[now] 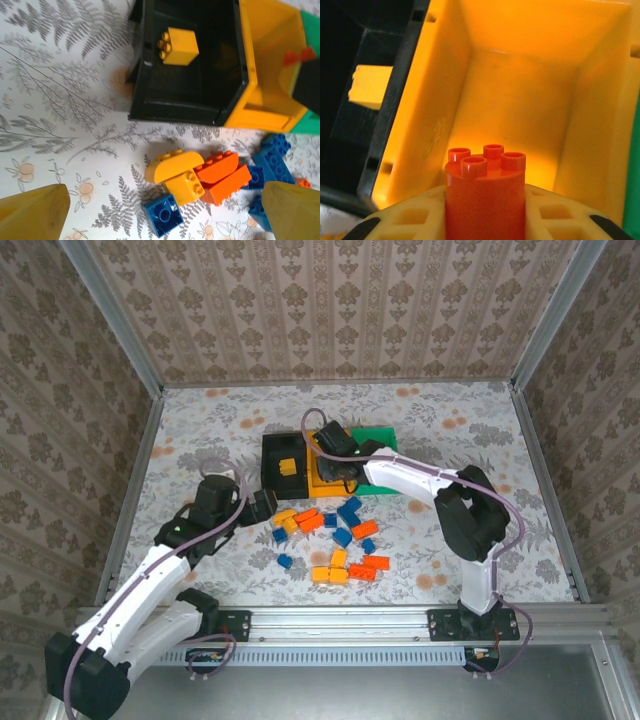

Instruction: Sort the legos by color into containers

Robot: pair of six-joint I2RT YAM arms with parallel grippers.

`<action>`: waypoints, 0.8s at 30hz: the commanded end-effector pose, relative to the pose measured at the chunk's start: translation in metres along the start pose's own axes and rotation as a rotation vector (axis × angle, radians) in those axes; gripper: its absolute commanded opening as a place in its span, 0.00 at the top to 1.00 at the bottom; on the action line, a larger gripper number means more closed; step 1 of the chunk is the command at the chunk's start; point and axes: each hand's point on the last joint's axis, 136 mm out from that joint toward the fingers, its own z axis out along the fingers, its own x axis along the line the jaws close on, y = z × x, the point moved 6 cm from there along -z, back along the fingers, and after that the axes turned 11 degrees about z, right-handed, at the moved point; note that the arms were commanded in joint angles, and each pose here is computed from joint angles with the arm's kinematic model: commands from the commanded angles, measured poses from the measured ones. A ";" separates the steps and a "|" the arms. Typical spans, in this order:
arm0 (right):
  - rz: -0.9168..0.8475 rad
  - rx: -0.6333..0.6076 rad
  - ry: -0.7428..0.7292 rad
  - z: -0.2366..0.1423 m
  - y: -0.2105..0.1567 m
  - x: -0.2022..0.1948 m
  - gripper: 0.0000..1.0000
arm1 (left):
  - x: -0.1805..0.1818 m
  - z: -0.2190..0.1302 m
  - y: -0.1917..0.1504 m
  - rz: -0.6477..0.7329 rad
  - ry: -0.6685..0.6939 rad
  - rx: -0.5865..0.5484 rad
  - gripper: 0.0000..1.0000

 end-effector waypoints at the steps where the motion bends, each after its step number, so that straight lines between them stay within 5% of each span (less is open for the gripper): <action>1: 0.040 -0.012 -0.034 -0.001 0.014 0.001 0.51 | -0.004 0.007 -0.008 -0.006 -0.015 0.021 0.01; 7: 0.059 -0.052 0.009 -0.022 0.020 0.003 0.37 | -0.012 0.015 -0.036 0.057 -0.019 0.126 0.05; 18: 0.112 -0.043 0.041 -0.055 -0.029 -0.036 0.35 | -0.026 0.035 -0.106 0.161 -0.017 0.342 0.09; 24: 0.129 -0.059 0.024 -0.066 -0.043 -0.052 0.35 | -0.032 0.045 -0.121 0.251 0.029 0.404 0.19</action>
